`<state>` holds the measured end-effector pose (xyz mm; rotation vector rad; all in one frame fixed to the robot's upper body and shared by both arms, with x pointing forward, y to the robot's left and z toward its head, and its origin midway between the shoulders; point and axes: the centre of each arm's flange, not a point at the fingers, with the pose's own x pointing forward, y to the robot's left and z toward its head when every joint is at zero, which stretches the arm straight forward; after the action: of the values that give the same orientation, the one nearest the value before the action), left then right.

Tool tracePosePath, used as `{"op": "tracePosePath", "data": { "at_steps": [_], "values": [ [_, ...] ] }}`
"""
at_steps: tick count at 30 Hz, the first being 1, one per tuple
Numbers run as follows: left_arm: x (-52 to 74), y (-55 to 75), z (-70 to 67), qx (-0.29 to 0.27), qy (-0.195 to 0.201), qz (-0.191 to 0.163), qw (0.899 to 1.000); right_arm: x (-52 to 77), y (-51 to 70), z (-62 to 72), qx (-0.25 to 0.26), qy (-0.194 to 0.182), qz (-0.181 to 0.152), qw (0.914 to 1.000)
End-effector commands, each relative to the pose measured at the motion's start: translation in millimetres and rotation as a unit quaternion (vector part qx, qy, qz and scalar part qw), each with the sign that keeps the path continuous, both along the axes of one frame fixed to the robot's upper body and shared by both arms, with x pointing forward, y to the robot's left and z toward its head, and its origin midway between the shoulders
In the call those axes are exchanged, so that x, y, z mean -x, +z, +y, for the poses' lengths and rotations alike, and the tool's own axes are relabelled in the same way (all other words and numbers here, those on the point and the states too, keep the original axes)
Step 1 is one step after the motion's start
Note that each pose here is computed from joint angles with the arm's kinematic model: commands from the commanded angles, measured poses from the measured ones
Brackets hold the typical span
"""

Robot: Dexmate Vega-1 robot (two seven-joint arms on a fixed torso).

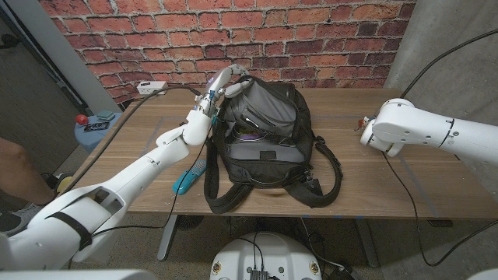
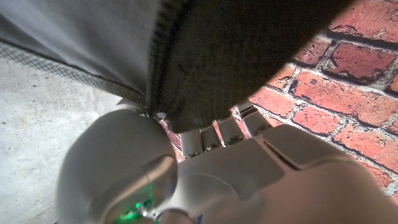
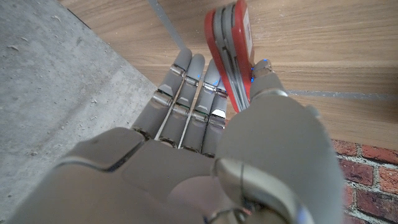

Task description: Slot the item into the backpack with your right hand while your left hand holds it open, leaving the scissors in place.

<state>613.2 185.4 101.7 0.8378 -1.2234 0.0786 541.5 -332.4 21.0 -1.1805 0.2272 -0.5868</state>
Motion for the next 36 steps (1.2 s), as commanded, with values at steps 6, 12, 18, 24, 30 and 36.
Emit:
{"op": "tracePosePath", "data": {
  "at_steps": [6, 12, 18, 24, 30, 36],
  "values": [
    [2.0, 15.6, 2.5, -0.003, -0.002, -0.014, 1.0, 15.7, -0.3, 15.7, 0.004, 0.023, -0.011, 0.9997],
    [5.0, 22.4, 8.7, -0.002, 0.003, -0.025, 1.0, 19.5, -2.2, 29.3, 0.013, 0.042, -0.008, 0.999],
    [8.1, 27.2, 14.3, 0.002, 0.01, -0.036, 0.999, 23.0, -2.9, 36.7, 0.012, 0.053, -0.012, 0.9984],
    [11.1, 31.4, 20.5, 0.01, 0.016, -0.047, 0.999, 27.7, -3.4, 42.3, 0.015, 0.064, -0.011, 0.9978],
    [11.7, 32.0, 24.6, 0.016, 0.019, -0.05, 0.998, 37.5, -4.2, 46.4, 0.018, 0.076, -0.012, 0.9968],
    [9.8, 30.8, 25.8, 0.02, 0.017, -0.049, 0.998, 48.2, -4.4, 51.5, 0.019, 0.09, -0.018, 0.9955]
  ]
}}
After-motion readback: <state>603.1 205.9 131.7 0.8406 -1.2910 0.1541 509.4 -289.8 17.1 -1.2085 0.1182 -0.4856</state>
